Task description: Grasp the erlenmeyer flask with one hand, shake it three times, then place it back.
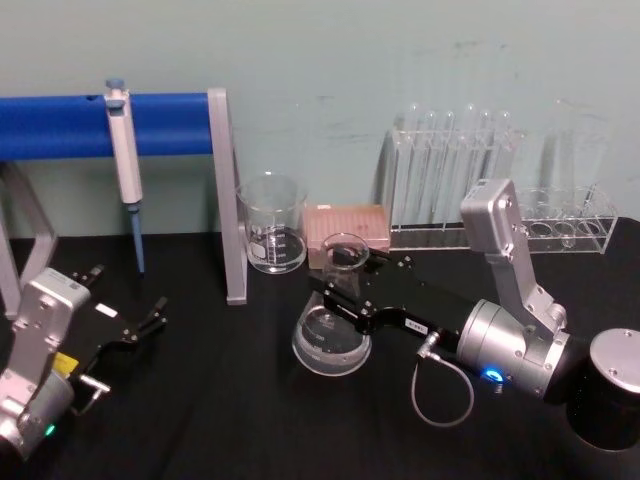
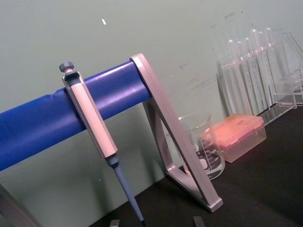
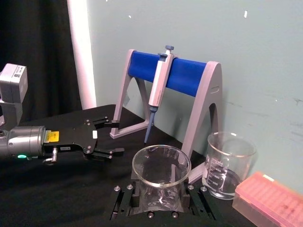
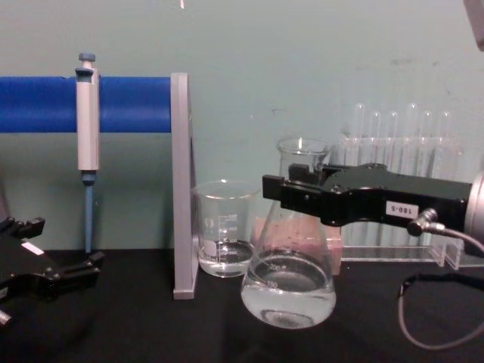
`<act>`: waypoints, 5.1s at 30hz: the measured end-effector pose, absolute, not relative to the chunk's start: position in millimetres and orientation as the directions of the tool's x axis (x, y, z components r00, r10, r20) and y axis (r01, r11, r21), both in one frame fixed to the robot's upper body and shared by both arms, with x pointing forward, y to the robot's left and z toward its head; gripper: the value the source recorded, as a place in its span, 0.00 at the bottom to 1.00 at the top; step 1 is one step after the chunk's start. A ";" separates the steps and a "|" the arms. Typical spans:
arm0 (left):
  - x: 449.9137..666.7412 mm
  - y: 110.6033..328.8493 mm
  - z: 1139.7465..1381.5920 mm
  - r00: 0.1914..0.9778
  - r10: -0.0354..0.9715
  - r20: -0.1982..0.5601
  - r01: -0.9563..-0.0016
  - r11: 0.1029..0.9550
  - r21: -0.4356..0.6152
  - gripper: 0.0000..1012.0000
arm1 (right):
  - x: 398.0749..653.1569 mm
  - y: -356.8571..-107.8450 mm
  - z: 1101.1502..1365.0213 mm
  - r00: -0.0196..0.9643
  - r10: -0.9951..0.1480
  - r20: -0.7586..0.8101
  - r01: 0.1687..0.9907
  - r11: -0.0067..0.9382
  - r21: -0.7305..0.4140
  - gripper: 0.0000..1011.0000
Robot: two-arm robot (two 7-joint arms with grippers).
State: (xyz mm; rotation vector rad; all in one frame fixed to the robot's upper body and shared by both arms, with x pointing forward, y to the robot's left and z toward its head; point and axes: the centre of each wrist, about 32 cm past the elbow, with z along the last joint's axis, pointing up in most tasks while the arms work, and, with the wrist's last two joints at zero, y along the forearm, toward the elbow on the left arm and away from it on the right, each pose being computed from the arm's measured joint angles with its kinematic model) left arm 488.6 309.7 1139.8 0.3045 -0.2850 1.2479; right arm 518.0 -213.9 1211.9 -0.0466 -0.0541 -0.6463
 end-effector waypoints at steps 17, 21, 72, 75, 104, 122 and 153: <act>488.6 309.7 1139.8 0.292 0.880 0.374 -0.955 0.287 0.070 0.99 | 516.9 -221.6 1212.2 0.771 -0.633 0.072 0.636 0.771 -0.026 0.45; 488.6 309.7 1139.8 0.292 0.880 0.374 -0.955 0.287 0.070 0.99 | 517.3 -224.6 1212.1 0.759 -0.647 0.077 0.650 0.760 -0.024 0.45; 488.6 309.7 1139.8 0.292 0.880 0.374 -0.955 0.287 0.070 0.99 | 519.5 -245.8 1218.7 0.648 -0.755 0.104 0.760 0.650 -0.014 0.45; 488.6 309.7 1139.8 0.292 0.880 0.374 -0.955 0.287 0.070 0.99 | 519.8 -245.4 1218.0 0.648 -0.754 0.102 0.759 0.650 -0.016 0.45; 488.6 309.6 1139.8 0.292 0.880 0.374 -0.955 0.287 0.070 0.99 | 517.4 -239.1 1204.1 0.667 -0.742 0.068 0.745 0.665 -0.051 0.45; 488.6 309.7 1139.8 0.292 0.880 0.374 -0.955 0.287 0.070 0.99 | 516.7 -238.1 1194.0 0.673 -0.738 0.048 0.739 0.670 -0.070 0.45; 488.6 309.6 1139.8 0.292 0.880 0.374 -0.955 0.287 0.070 0.99 | 518.3 -233.4 1176.5 0.693 -0.720 0.036 0.720 0.688 -0.093 0.45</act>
